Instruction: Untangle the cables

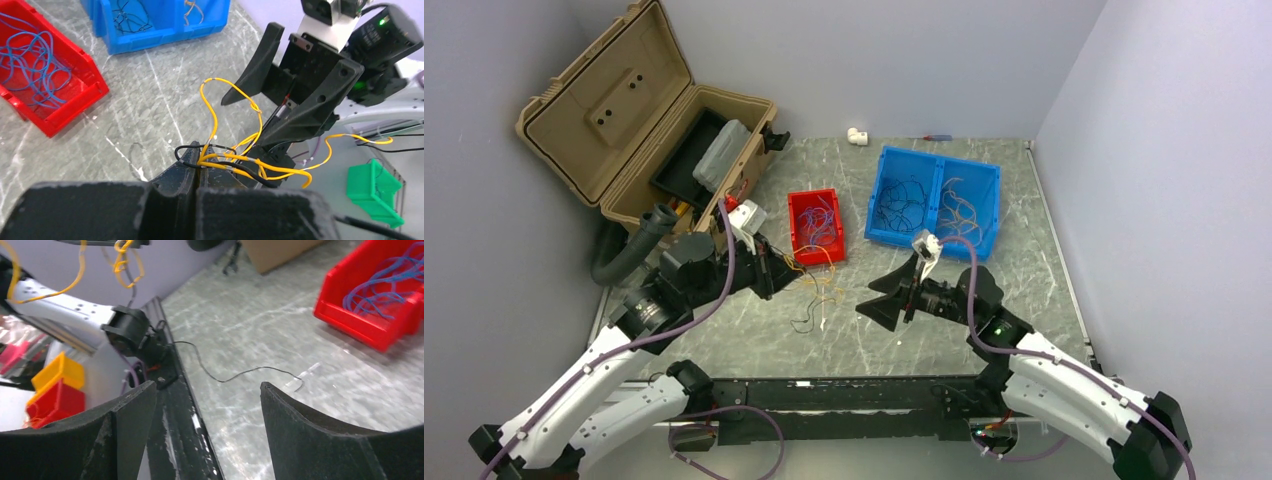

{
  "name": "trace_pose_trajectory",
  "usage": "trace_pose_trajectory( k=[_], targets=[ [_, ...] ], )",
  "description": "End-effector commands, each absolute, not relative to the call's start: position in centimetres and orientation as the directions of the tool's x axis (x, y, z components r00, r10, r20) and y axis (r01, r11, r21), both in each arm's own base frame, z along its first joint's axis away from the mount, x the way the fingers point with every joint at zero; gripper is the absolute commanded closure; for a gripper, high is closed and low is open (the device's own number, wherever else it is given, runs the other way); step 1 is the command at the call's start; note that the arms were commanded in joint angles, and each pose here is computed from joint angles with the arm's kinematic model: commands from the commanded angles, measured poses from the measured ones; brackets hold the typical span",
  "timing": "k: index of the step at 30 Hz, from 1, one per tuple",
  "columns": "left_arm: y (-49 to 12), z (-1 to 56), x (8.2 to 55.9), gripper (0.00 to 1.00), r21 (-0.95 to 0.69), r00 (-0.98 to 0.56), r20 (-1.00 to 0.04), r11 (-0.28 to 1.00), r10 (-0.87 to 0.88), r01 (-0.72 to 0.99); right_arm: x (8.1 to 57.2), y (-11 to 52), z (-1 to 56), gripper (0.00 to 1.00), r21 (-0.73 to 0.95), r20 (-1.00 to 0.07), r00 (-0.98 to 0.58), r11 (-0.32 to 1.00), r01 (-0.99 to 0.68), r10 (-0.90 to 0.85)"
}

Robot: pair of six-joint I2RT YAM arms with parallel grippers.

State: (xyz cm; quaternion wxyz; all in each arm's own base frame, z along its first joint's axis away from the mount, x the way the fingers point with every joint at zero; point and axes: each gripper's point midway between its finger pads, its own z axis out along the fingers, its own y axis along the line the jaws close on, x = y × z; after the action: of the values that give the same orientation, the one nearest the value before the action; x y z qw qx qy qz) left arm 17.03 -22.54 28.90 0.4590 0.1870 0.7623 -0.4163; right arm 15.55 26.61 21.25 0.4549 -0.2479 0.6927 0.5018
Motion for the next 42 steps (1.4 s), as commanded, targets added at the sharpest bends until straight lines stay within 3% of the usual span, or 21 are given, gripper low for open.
trace_pose_trajectory(
  k=[1,15,22,24,30,32,36,42],
  targets=[
    [-23.9,31.9,16.9,1.0,-0.502,-0.482,-0.858,0.497,-0.179,0.708,12.4,27.4,27.5,0.23,0.406,-0.886,-0.359,0.118,-0.906,0.293],
    [-25.3,31.9,16.9,1.0,-0.555,-0.524,-0.827,0.433,-0.201,0.71,12.5,31.6,30.4,0.26,0.345,-0.89,-0.311,0.047,-0.937,0.335],
    [-25.7,31.5,16.9,1.0,-0.549,-0.521,-0.831,0.427,-0.193,0.718,12.3,34.0,31.2,0.33,0.339,-0.88,-0.315,0.006,-0.941,0.355],
    [-25.7,31.4,17.0,1.0,-0.544,-0.518,-0.834,0.434,-0.189,0.718,12.2,34.5,31.4,0.41,0.339,-0.877,-0.317,-0.003,-0.941,0.362],
    [-25.2,30.9,17.0,1.0,-0.525,-0.502,-0.845,0.46,-0.183,0.716,12.9,34.8,31.4,0.99,0.371,-0.866,-0.329,0.041,-0.928,0.376],
    [-24.7,30.6,17.2,0.98,-0.513,-0.498,-0.85,0.487,-0.173,0.707,13.7,34.1,31.2,1.0,0.397,-0.858,-0.33,0.099,-0.913,0.394],
    [-23.6,30.2,17.5,0.83,-0.479,-0.478,-0.864,0.544,-0.155,0.689,15.8,31.9,30.6,1.0,0.452,-0.851,-0.322,0.267,-0.851,0.416],
    [-22.0,29.3,17.9,0.89,-0.451,-0.458,-0.874,0.616,-0.161,0.645,17.9,28.2,29.5,1.0,0.48,-0.863,-0.298,0.478,-0.736,0.408]
  ],
)
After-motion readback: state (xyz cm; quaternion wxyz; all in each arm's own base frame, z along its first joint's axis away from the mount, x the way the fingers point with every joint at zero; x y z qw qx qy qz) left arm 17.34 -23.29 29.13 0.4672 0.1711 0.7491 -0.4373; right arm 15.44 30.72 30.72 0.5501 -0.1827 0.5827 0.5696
